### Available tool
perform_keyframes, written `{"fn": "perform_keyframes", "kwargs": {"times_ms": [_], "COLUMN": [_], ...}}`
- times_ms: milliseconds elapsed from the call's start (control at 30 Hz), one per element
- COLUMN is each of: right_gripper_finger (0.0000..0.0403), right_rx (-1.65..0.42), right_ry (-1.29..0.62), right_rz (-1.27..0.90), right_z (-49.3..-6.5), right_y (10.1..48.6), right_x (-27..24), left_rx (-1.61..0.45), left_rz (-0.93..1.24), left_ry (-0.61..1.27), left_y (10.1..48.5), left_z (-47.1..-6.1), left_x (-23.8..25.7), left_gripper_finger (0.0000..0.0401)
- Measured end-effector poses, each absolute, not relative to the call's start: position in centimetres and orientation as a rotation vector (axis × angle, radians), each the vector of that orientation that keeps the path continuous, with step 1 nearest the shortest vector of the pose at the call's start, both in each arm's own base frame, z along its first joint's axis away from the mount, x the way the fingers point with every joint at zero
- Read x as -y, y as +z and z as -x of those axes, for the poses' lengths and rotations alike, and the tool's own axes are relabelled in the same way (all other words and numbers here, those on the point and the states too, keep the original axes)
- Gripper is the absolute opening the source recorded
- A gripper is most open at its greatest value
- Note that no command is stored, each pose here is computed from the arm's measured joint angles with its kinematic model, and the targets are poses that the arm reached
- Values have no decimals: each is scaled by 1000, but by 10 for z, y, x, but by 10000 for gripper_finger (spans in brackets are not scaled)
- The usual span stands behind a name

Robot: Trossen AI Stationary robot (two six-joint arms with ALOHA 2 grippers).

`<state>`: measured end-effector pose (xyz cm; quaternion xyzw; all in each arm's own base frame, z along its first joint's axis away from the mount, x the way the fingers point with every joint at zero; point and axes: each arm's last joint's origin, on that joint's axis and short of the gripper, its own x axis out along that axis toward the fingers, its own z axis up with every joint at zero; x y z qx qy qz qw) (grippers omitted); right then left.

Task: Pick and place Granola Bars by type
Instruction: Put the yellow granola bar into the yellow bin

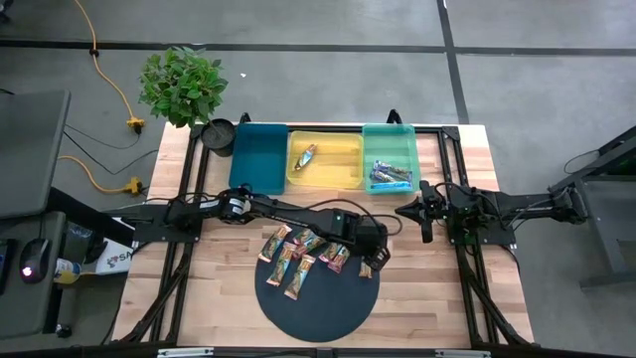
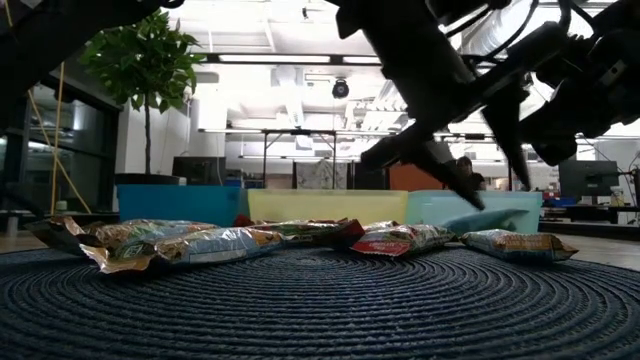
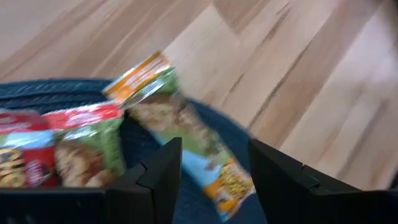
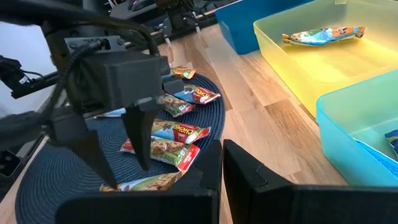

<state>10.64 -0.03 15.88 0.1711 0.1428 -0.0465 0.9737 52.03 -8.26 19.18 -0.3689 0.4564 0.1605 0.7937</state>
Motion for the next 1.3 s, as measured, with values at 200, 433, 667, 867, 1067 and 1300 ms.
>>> {"fn": "perform_keyframes", "kwargs": {"times_ms": [200, 433, 667, 867, 1067, 1300], "right_gripper_finger": [0, 0, 0, 0, 0, 0], "right_rx": [-288, -288, -288, -288, -288, -288], "right_ry": [-94, -94, -94, -94, -93, -94], "right_rz": [-345, -345, -345, -345, -345, -345], "right_z": [-106, -106, -106, -106, -106, -106], "right_y": [159, 159, 159, 159, 159, 159], "right_x": [0, 0, 0, 0, 0, 0], "left_rx": [-1055, -980, -938, -941, -952, -1041], "left_rz": [800, 842, 903, 910, 938, 1070], "left_ry": [299, 265, 284, 280, 285, 332], "left_y": [190, 194, 196, 196, 193, 174], "left_z": [-517, -524, -526, -526, -526, -522], "left_x": [84, 85, 86, 86, 84, 72], "left_gripper_finger": [196, 278, 307, 308, 308, 308]}}
